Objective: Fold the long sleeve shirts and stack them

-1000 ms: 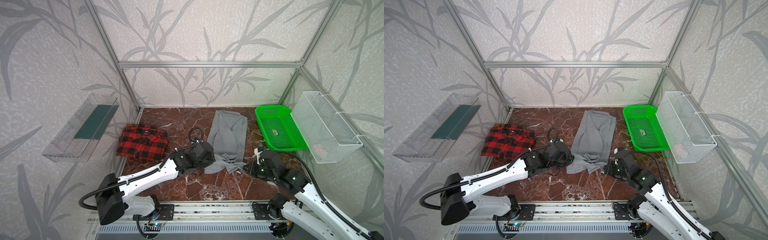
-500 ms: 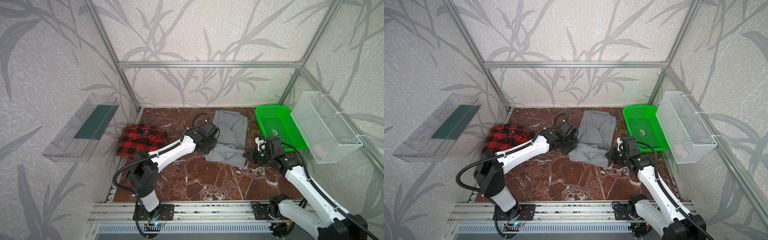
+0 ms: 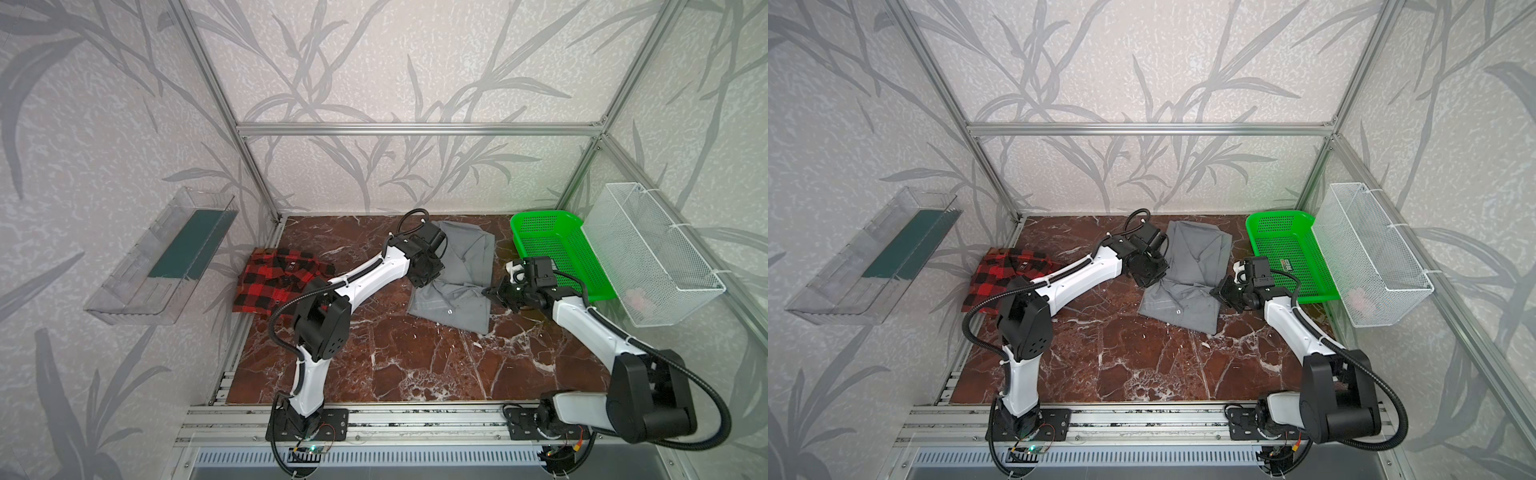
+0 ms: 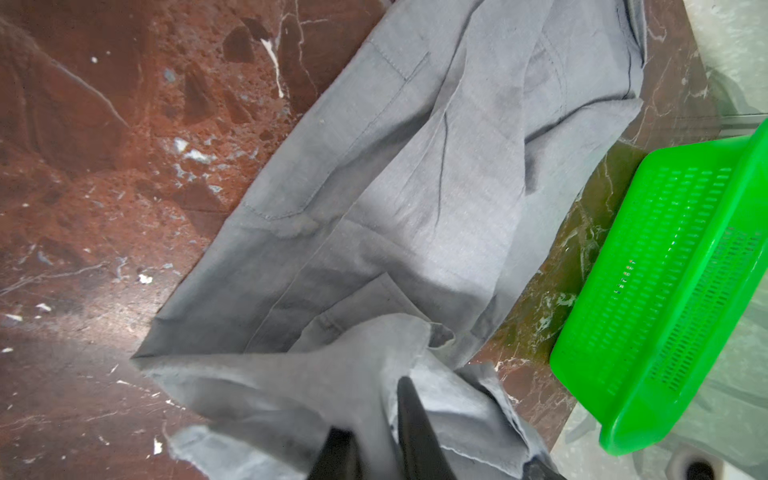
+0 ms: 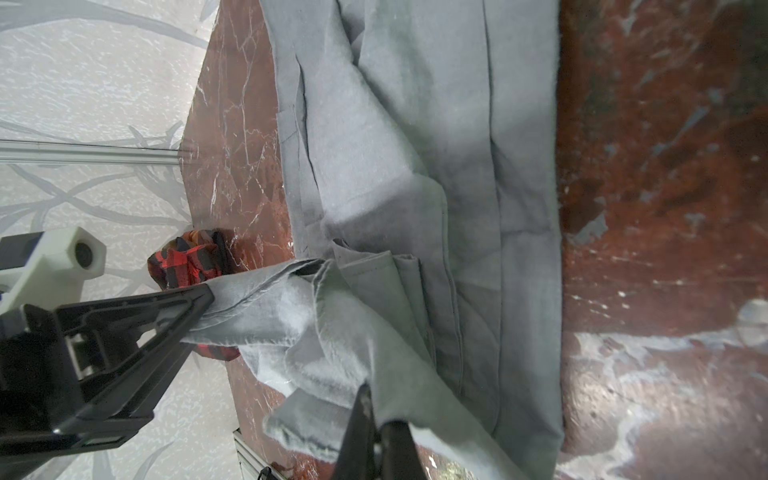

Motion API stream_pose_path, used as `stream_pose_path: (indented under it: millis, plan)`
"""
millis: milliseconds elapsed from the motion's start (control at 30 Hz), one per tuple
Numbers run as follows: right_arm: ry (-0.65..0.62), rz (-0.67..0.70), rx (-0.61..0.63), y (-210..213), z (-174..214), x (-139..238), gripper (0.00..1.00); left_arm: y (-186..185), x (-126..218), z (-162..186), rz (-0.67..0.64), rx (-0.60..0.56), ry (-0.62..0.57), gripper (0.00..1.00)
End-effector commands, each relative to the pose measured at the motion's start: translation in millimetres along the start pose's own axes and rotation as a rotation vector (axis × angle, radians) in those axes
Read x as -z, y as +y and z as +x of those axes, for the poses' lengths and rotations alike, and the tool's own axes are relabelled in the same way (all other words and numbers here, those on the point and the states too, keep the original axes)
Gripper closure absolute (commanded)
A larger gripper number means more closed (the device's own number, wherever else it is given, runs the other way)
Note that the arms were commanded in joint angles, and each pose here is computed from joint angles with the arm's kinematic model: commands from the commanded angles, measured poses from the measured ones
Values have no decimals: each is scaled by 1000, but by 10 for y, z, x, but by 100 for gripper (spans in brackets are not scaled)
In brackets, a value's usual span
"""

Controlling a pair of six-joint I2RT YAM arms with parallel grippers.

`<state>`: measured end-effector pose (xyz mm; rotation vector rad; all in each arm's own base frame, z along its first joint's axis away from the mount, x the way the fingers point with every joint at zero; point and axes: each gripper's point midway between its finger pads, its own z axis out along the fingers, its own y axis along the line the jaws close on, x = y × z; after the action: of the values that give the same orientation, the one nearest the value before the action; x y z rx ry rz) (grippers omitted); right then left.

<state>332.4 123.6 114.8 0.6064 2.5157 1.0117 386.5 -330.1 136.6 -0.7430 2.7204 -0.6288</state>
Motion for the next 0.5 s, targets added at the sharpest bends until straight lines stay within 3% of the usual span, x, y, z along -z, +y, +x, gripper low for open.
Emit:
stream_pose_path:
  millis: [0, 267, 367, 467]
  plan:
    - [-4, -33, 18, 80, -169, -101, 100, -3, 4, -74, -42, -21, 9, 81]
    - [16, 25, -54, -208, -356, -407, 100, -99, -76, -356, -62, -17, -11, 67]
    - [13, 60, -58, -262, -425, -451, 90, -156, -92, -441, -66, -15, -11, 51]
    - [1, 109, -34, -282, -493, -425, 78, -204, -53, -512, -74, -25, -11, 42]
